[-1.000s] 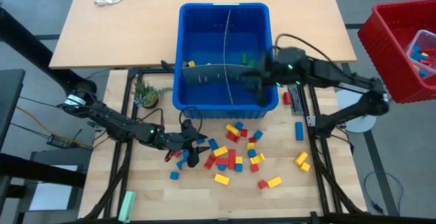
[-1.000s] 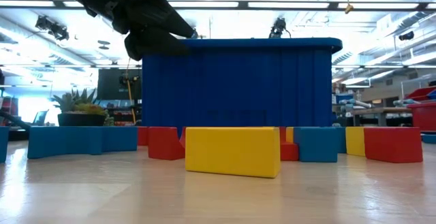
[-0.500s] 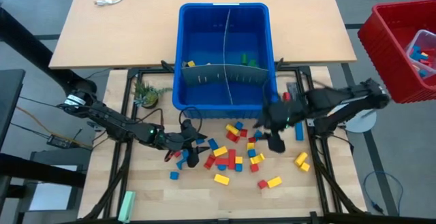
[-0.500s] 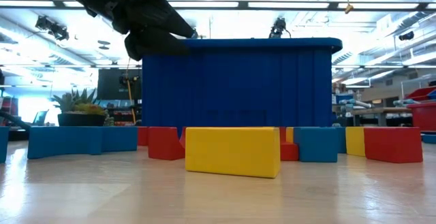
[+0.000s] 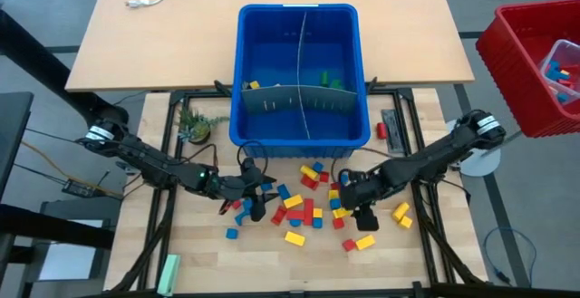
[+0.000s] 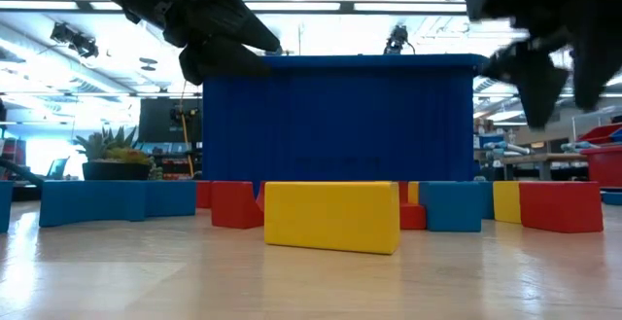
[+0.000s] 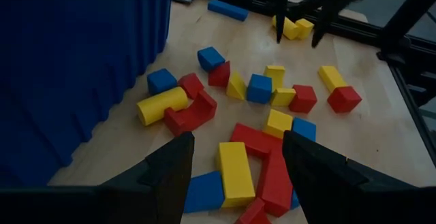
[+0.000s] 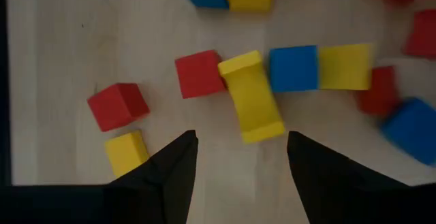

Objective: Sort blocks
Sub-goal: Put the yellow block with the other yellow blocks into the blue bin

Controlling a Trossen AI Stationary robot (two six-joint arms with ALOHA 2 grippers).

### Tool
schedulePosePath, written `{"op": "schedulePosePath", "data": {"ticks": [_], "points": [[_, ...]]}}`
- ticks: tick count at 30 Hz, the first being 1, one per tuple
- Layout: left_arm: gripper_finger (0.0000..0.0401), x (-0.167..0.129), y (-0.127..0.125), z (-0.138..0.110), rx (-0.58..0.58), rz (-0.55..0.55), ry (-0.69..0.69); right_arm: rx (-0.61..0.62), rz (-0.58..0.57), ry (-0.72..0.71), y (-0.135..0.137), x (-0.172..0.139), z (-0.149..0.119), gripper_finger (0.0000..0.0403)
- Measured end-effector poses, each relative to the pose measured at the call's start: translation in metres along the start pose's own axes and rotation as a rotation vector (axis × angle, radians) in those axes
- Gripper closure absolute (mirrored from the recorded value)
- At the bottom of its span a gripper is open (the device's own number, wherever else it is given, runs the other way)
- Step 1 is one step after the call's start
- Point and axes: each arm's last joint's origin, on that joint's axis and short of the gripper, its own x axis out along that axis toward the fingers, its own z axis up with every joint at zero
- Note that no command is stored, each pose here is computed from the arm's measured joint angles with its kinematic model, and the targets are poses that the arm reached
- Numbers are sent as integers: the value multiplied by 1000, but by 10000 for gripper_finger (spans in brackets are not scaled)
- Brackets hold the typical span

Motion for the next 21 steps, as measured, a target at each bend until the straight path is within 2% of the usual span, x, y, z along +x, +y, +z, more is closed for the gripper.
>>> {"op": "schedulePosePath", "data": {"ticks": [3, 8, 11, 16, 21], "points": [[167, 0, 0, 0, 0, 0, 0, -15, 5, -14, 2, 15, -4, 172], [167, 0, 0, 0, 0, 0, 0, -67, -88, -26, -2, 28, -10, 150], [167, 0, 0, 0, 0, 3, -2, -78, -100, -16, -5, 36, -17, 143], [167, 0, 0, 0, 0, 7, -3, -103, -110, -11, -10, 55, -24, 143], [167, 0, 0, 0, 0, 8, -3, -121, -110, -13, -10, 67, -23, 160]]}}
